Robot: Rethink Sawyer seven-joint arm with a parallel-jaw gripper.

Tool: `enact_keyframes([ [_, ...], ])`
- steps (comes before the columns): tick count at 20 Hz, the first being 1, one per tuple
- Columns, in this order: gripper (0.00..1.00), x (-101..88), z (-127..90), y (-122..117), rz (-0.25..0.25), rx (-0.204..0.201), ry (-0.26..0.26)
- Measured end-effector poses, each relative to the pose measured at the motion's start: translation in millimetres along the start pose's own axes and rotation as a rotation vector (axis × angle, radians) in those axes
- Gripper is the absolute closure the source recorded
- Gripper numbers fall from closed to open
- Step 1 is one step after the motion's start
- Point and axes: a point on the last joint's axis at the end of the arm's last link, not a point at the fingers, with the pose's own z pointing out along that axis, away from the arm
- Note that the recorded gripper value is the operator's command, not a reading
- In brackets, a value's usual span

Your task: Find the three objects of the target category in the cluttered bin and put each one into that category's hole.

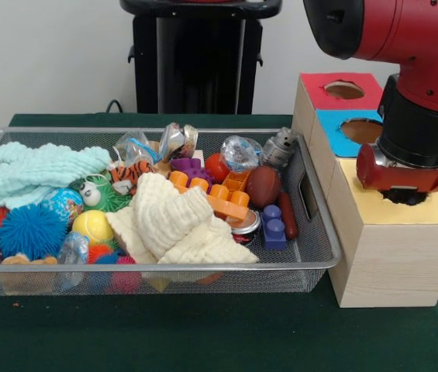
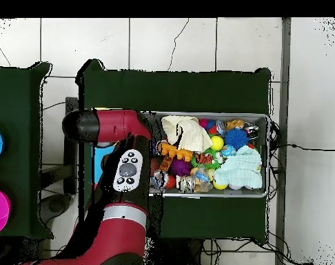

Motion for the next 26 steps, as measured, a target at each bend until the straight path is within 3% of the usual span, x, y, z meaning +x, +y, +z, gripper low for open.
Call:
enact_keyframes([
  [16, 1.0, -2.8, -6, 0, -0.002, -0.002, 0.017],
  [26, 1.0, -18.4, -31, 4, -0.008, -0.011, 0.04],
])
